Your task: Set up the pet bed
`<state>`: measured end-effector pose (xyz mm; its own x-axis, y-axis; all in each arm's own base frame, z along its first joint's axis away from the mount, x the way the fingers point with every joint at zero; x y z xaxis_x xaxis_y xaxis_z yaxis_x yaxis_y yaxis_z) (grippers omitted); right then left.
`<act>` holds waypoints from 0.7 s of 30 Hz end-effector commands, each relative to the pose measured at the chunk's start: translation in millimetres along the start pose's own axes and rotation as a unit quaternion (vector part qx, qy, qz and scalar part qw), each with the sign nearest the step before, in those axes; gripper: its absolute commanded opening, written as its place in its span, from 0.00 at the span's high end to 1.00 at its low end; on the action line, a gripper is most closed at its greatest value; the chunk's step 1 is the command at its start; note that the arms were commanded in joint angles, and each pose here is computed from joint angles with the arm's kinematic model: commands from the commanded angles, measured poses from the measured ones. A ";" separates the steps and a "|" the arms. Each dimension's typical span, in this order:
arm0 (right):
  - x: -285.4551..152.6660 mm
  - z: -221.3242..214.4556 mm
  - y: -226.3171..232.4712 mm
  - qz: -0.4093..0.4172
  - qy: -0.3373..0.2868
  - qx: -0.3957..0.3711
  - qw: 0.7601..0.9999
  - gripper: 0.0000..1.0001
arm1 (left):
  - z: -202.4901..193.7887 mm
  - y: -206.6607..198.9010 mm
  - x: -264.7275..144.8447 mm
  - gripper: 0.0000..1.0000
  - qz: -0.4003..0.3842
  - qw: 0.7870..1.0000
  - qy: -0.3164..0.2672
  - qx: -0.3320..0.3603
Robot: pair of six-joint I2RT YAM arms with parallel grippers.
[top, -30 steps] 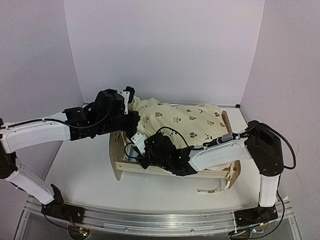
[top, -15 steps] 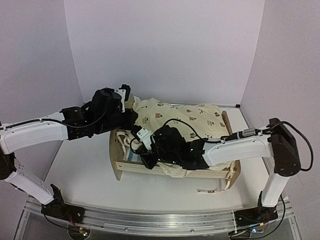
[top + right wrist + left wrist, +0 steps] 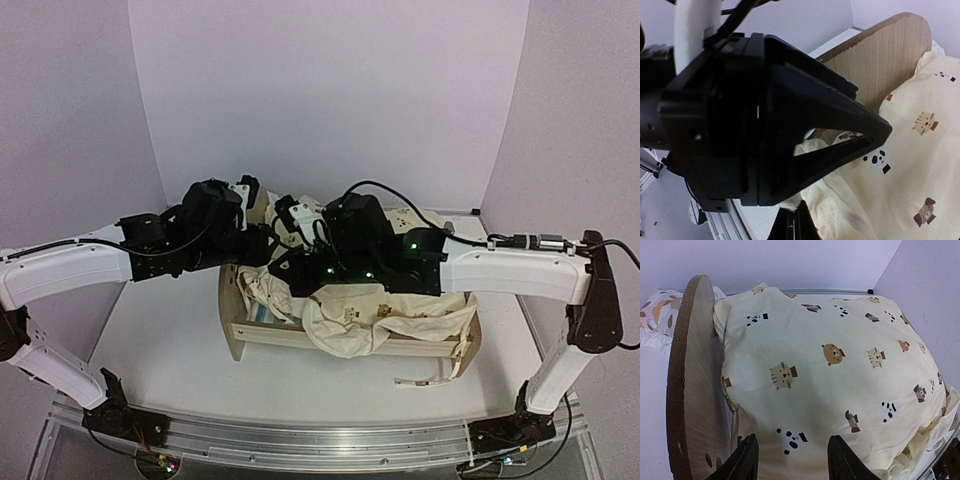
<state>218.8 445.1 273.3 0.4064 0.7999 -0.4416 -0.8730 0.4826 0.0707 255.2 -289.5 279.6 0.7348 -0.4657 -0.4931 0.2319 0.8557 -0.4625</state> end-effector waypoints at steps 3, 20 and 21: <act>-15.9 1.8 1.7 0.080 0.038 0.142 0.986 1.00 | 3.4 4.8 -10.8 0.51 0.011 1.000 -0.003 -0.001; 12.0 -23.6 -30.3 0.112 0.101 0.277 0.949 1.00 | -31.9 19.5 -3.3 0.57 0.027 0.997 0.071 0.005; 15.4 -26.5 -30.3 0.116 0.108 0.288 0.944 1.00 | -35.3 20.4 0.6 0.58 0.030 0.997 0.075 0.008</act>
<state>229.8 434.3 264.2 0.0964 0.8728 -0.4785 -0.6873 0.4061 0.6022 244.5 -283.7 266.1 0.6889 -0.4572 -0.5625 0.2165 0.8704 -0.4422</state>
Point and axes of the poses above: each gripper's point midway between its finger pads, its own x axis out along the fingers, its own y axis along the line the jaws close on, z = x × y, the point moved 4 cm from there along -x, back along the fingers, and after that the axes turned 15 degrees about -x, right-handed, at the moved point
